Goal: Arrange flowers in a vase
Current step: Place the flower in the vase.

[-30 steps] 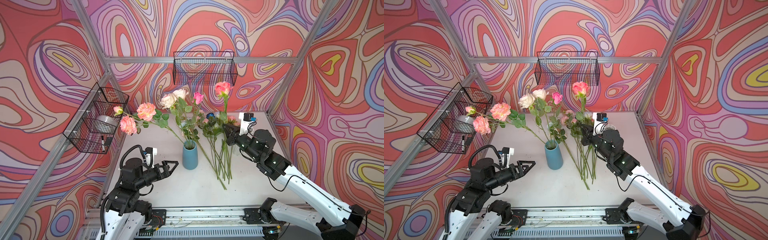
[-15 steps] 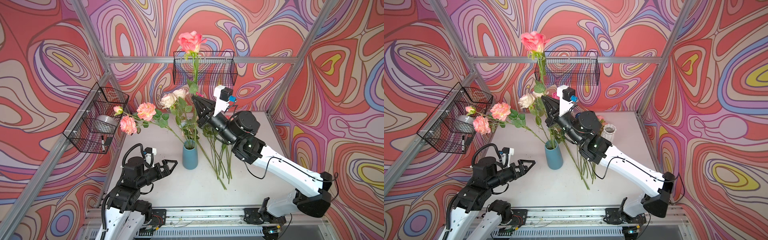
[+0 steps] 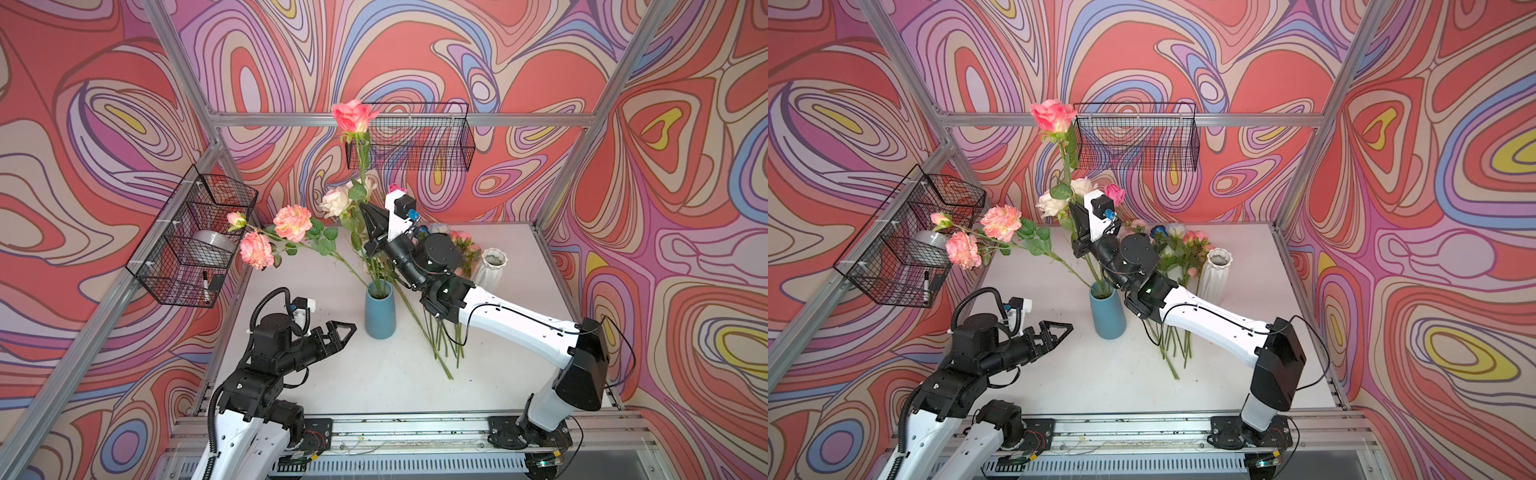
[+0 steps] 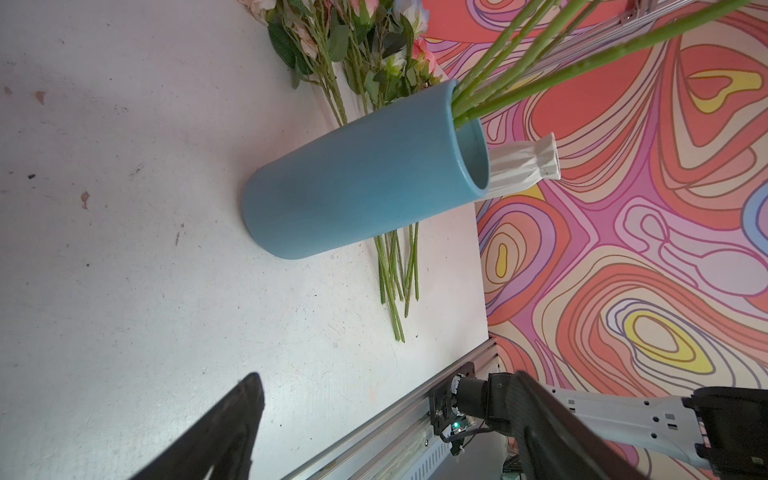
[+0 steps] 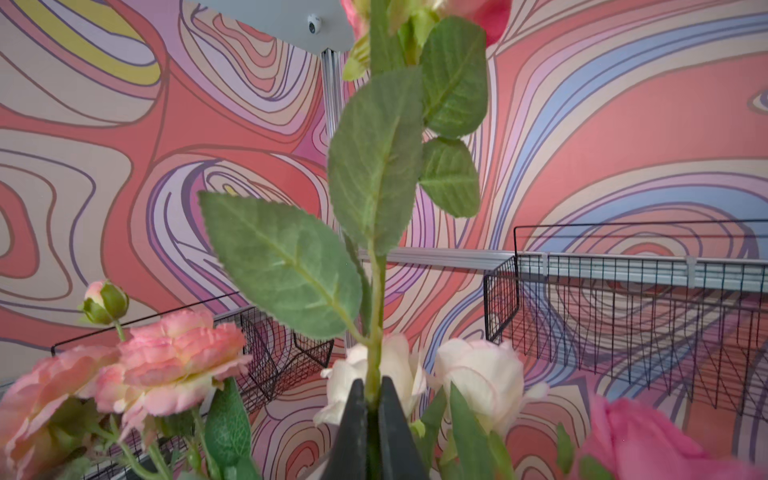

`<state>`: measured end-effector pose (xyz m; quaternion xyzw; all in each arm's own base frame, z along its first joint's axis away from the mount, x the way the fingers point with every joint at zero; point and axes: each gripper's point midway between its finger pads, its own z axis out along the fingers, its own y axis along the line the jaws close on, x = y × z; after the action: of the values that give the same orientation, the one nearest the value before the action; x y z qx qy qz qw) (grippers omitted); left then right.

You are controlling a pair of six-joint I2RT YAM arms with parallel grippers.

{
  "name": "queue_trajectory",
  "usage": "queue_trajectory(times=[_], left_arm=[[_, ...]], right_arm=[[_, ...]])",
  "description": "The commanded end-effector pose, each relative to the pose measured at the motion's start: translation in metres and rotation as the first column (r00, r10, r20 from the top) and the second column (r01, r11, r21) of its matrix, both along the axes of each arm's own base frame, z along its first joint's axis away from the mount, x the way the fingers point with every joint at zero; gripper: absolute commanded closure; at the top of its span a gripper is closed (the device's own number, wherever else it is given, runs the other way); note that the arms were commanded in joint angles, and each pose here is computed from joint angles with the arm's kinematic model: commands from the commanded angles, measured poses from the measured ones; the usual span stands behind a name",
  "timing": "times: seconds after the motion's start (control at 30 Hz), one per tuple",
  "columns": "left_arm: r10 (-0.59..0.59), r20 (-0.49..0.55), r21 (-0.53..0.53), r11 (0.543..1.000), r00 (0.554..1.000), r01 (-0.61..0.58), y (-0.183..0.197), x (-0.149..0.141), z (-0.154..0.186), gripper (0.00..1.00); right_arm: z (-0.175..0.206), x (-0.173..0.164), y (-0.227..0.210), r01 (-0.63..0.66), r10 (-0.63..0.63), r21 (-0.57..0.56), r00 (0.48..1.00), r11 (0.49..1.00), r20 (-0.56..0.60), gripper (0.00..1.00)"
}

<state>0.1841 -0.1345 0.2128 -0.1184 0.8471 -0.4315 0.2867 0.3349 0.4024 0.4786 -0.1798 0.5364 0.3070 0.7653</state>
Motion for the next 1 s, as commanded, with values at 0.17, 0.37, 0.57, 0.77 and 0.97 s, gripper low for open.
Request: queue_trajectory(times=[0.17,0.37,0.57,0.77,0.97], left_arm=[[-0.020,0.005,-0.003,1.000,1.000,0.020,-0.003,0.000,-0.002,0.06],[-0.015,0.000,-0.005,1.000,1.000,0.015,-0.003,0.004,-0.004,0.06],[-0.011,-0.011,-0.014,1.000,1.000,0.011,-0.004,0.006,-0.008,0.06],[-0.003,-0.014,-0.010,1.000,1.000,0.003,-0.003,0.008,-0.011,0.06],[0.000,-0.039,-0.013,1.000,0.999,-0.001,-0.004,0.010,-0.023,0.06]], right_arm=[[-0.047,-0.018,-0.024,0.004,-0.004,0.004,0.995,1.000,-0.098,0.98],[-0.079,-0.035,-0.033,-0.059,0.045,-0.055,0.972,0.997,-0.229,0.65],[-0.105,-0.057,-0.055,-0.100,0.074,-0.058,0.933,0.993,-0.353,0.56],[-0.153,-0.071,-0.088,-0.077,-0.003,-0.135,0.861,0.988,-0.509,0.54],[-0.242,-0.070,-0.116,-0.021,-0.225,-0.332,0.697,0.943,-0.681,0.65]])
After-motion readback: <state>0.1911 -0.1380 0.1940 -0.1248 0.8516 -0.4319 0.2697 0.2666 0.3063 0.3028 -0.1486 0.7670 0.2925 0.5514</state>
